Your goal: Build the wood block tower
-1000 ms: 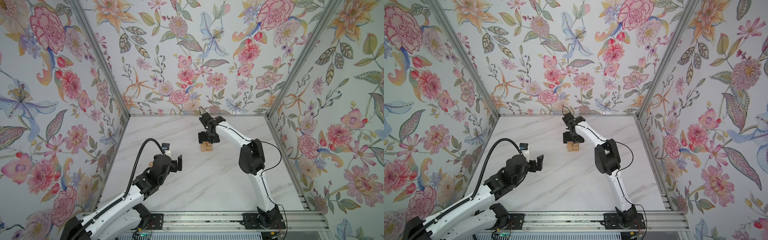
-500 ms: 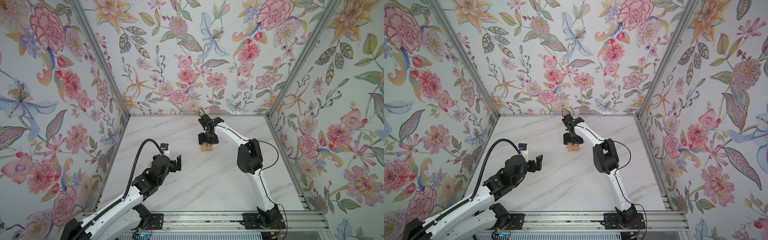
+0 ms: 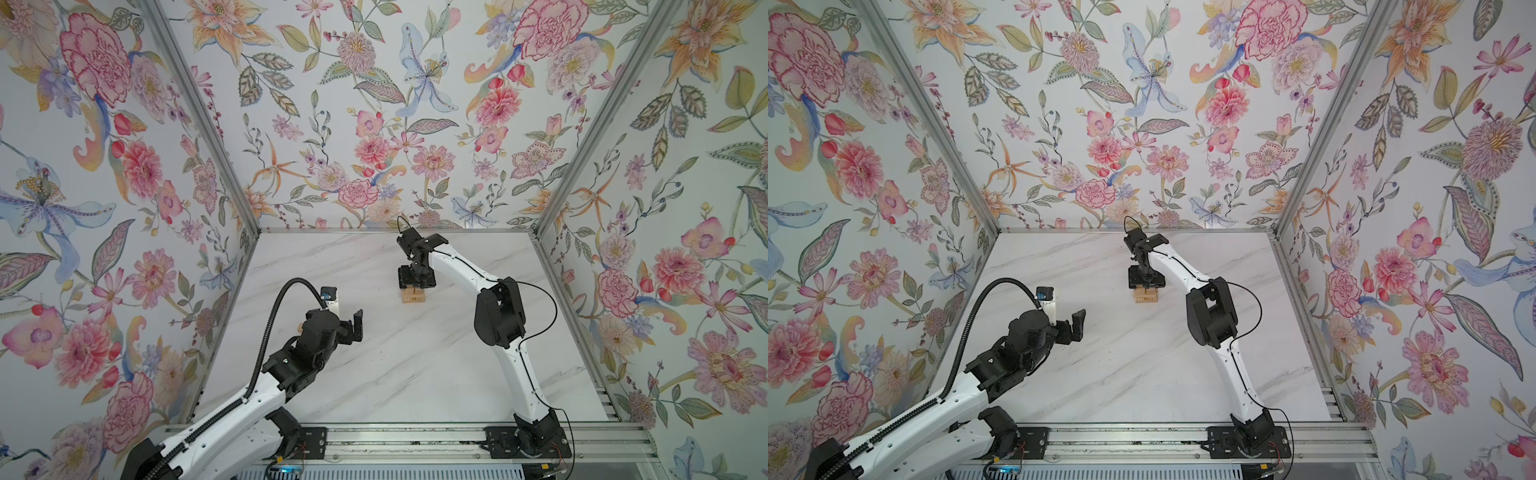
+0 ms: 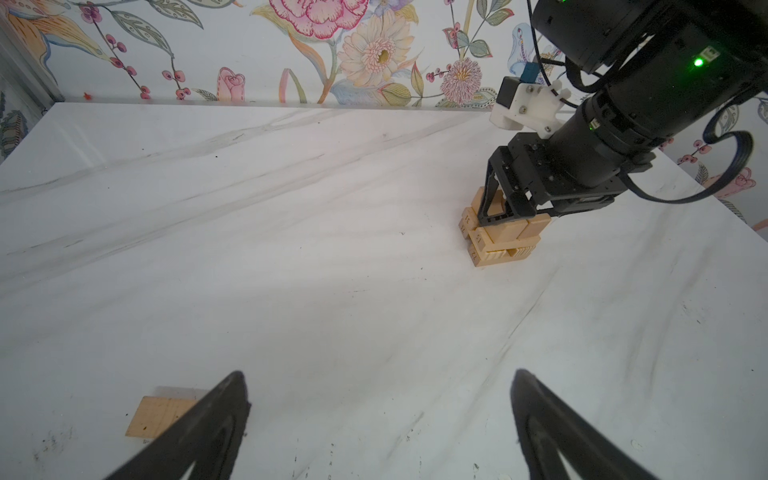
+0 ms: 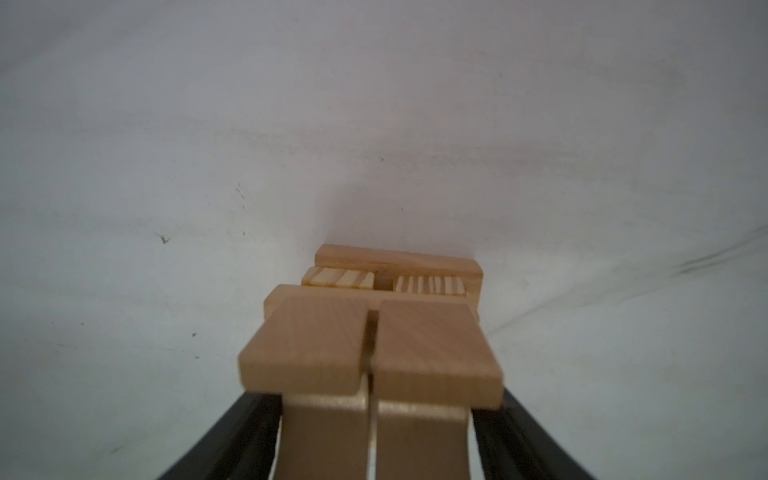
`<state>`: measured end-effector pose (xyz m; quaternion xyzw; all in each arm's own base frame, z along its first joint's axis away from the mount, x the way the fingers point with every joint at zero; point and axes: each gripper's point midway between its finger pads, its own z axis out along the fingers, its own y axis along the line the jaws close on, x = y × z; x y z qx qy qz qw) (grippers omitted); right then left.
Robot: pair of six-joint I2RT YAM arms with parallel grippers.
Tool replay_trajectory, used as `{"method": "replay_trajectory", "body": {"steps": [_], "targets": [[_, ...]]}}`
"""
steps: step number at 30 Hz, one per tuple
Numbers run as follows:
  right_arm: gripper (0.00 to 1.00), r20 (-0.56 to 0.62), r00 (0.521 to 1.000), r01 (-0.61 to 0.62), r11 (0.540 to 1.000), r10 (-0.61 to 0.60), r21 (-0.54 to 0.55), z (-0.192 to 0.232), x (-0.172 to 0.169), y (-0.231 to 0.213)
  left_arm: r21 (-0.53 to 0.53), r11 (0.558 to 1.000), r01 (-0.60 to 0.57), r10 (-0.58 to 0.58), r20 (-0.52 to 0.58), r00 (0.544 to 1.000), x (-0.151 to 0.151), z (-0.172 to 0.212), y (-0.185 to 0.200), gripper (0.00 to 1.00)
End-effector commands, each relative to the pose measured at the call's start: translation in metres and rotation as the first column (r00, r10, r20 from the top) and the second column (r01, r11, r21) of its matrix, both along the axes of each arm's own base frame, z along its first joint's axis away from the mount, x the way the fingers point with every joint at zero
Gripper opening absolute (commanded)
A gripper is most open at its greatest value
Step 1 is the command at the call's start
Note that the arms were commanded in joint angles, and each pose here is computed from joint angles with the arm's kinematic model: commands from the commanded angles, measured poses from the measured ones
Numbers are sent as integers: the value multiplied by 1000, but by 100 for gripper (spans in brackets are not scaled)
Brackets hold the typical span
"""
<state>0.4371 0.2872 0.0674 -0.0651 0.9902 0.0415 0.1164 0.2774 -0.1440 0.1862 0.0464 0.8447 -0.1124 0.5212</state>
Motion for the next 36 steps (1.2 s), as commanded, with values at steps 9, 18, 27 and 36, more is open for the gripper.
{"method": "replay_trajectory", "body": {"steps": [9, 18, 27, 36], "targets": [[87, 50, 999, -4, 1000, 5, -12, 28, -2, 0, 13, 1000, -3, 3, -9, 1000, 0, -7, 5, 99], [98, 85, 996, 4, 1000, -2, -26, 41, 0, -6, 2, 1000, -5, 5, -15, 1000, 0, -8, 5, 99], [99, 85, 996, 24, 999, -21, -28, 28, 11, 0, 0, 1000, -15, 15, -7, 1000, -2, -5, 9, 99], [99, 72, 997, 20, 999, -18, -29, 15, 16, 6, 8, 1000, -17, 17, -11, 1000, 0, -8, 9, 100]]}}
